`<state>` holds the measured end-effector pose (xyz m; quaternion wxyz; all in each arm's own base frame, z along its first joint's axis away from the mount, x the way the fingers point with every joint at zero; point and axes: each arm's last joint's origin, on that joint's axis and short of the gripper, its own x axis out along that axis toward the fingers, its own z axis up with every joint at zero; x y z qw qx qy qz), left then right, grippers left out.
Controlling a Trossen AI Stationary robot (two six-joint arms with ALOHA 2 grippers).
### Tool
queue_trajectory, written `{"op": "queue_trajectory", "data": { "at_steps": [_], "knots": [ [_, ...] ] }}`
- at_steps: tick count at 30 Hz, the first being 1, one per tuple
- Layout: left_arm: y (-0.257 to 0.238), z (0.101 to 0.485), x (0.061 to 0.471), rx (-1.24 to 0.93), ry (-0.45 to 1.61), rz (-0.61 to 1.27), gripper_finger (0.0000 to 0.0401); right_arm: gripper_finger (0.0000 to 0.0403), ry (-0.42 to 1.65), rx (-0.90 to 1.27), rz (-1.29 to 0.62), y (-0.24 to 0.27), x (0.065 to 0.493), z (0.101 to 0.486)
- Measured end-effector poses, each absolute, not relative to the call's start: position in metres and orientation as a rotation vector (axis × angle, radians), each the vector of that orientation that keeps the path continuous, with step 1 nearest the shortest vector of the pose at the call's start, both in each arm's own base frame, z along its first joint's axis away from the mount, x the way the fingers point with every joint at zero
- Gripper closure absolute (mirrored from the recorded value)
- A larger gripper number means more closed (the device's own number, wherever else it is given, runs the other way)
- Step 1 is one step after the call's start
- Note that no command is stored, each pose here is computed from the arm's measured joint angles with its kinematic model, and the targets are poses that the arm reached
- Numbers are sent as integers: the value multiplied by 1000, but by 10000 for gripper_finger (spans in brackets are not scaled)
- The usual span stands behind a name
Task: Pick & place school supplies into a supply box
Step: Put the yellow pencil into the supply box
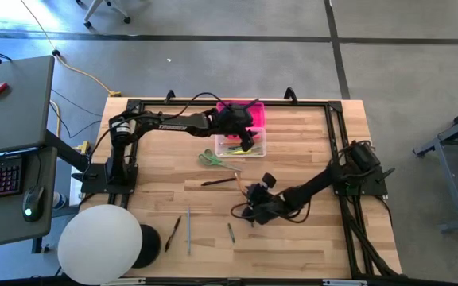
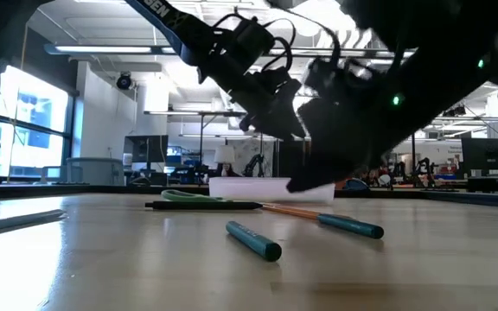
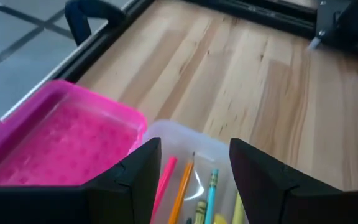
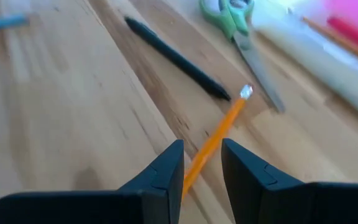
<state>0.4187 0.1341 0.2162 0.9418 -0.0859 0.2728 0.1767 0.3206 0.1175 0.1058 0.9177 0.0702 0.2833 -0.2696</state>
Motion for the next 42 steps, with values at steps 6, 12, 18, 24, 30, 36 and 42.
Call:
{"op": "queue_trajectory", "data": {
  "at_steps": [6, 12, 18, 24, 30, 36, 42],
  "knots": [
    [134, 212, 415, -175, 617, 399, 178, 316, 645, 200, -561, 106, 326, 88],
    [133, 234, 405, -154, 601, 456, 178, 316, 681, 168, -595, 99, 321, 84],
    [126, 263, 386, -163, 618, 453, 178, 316, 738, 161, -591, 95, 306, 73],
    [116, 297, 363, -211, 598, 382, 178, 316, 682, 164, -611, 97, 275, 55],
    [100, 336, 343, -237, 490, 208, 178, 316, 607, 82, -529, 99, 251, 46],
    [78, 361, 329, -224, 425, 123, 178, 316, 540, 168, -516, 89, 229, 40],
    [56, 369, 326, -189, 402, 115, 178, 330, 544, 125, -487, 87, 225, 39]
  ]
}}
